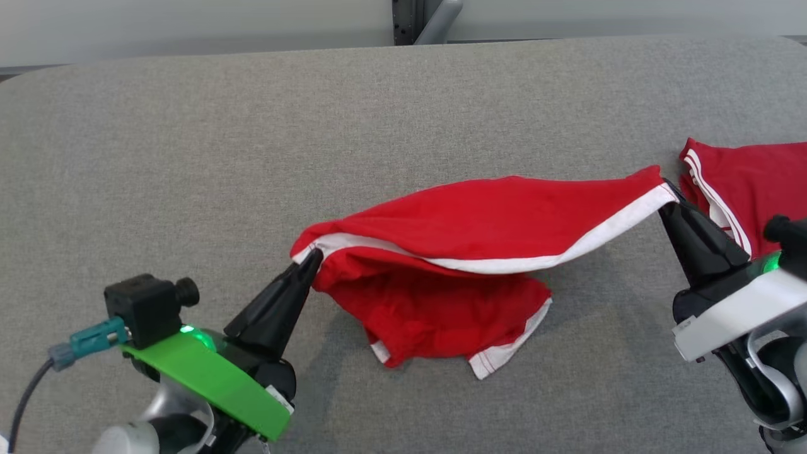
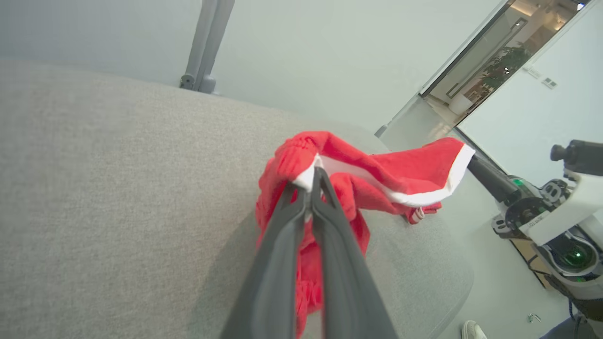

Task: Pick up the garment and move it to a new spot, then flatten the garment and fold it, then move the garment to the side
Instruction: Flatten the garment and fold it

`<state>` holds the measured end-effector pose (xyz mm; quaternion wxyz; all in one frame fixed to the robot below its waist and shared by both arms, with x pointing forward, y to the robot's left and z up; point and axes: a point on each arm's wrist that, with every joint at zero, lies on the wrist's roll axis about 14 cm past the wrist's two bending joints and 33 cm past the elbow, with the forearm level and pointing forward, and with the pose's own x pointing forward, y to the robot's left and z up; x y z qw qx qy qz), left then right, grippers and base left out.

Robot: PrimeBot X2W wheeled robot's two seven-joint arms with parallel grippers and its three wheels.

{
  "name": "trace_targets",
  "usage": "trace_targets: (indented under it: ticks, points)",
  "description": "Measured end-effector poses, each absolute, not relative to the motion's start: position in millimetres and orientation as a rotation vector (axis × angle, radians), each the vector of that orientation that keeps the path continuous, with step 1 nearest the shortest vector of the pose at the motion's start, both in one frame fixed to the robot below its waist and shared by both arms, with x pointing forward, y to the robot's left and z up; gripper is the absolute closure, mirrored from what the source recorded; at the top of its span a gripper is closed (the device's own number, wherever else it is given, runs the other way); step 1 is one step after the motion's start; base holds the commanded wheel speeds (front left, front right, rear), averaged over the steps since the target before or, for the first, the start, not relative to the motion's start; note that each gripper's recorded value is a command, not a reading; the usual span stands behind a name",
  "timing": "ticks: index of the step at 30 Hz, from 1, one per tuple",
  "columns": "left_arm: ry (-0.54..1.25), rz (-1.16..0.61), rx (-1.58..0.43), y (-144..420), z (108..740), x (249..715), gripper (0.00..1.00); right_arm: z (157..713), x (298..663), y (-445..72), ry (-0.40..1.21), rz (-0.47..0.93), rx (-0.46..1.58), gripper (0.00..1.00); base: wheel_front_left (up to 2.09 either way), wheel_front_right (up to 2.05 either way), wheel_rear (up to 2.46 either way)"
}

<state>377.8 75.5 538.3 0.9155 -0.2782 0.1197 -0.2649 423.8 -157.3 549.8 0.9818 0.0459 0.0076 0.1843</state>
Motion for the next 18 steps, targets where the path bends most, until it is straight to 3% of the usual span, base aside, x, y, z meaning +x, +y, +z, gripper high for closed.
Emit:
trace_targets:
  ticks: [9,13,18]
  points:
    - [0.136,-0.678,-0.455,73.4,599.9,406.7,1.0,594.7,432.4,-161.0,-0.036,0.383,0.104,1.0,0.0,0.0,0.0]
    - [0.145,-0.717,-0.4,77.5,612.7,444.3,1.0,619.5,465.4,-161.2,-0.089,0.385,0.048,1.0,0.0,0.0,0.0]
    - [0.17,-0.685,-0.307,95.3,621.5,518.9,1.0,645.4,533.4,-154.7,-0.149,0.364,-0.01,1.0,0.0,0.0,0.0]
